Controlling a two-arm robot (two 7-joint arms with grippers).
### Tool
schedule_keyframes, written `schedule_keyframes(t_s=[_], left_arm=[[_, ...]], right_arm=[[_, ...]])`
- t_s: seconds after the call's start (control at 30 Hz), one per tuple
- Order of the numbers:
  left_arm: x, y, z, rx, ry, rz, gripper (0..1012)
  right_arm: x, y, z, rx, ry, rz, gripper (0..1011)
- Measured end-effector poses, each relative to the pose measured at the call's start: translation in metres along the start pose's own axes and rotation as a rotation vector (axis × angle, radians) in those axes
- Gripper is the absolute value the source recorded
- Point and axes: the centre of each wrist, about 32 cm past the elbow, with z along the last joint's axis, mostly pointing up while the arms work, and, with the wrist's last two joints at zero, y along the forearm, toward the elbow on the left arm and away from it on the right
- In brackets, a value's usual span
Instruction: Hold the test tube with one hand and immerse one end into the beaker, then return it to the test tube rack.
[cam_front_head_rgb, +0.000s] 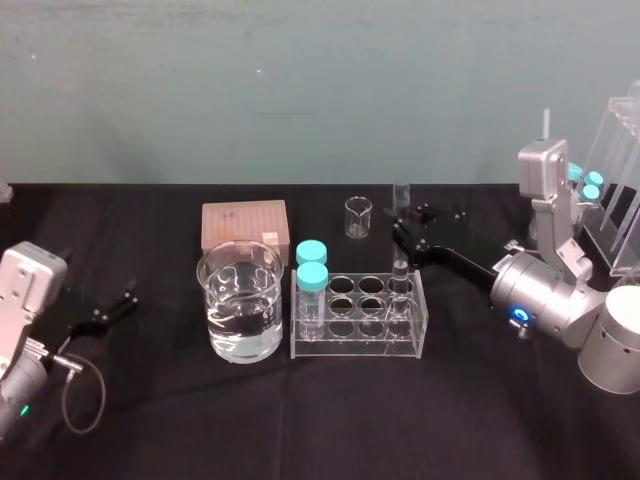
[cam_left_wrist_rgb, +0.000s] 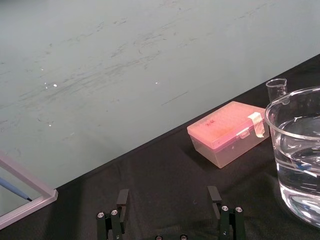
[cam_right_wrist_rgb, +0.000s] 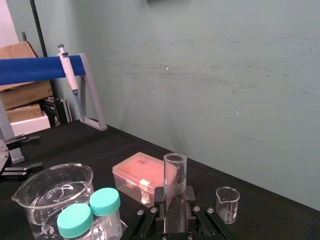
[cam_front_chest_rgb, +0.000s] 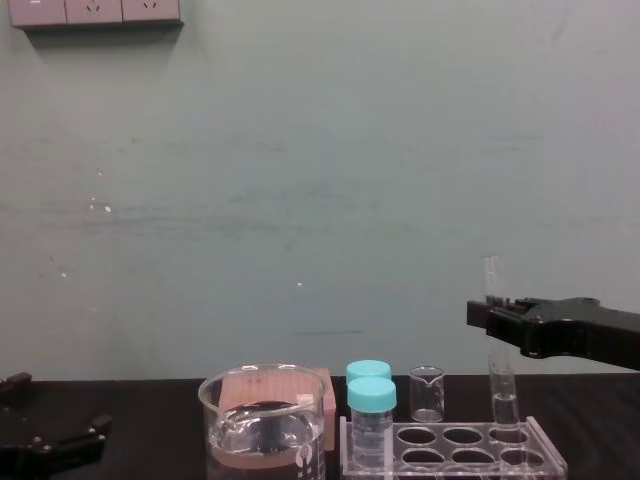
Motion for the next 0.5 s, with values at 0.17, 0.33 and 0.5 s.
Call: schedule_keyframes(t_s=[0.17,0.33,0.5], left_arm=[[0.0,0.0,0.0,0.0,0.0,0.0,1000],[0.0,0.0,0.0,0.0,0.0,0.0,1000],[0.0,0.0,0.0,0.0,0.0,0.0,1000]], right_arm=[[0.0012,0.003,-0.0007,0.001,0.0,0.0,226],[0.0019,0.0053,-0.0005,0.001,-0.001,0.004,226],[0.0023,0.007,-0.0005,0.003,-0.001,0.008,226]])
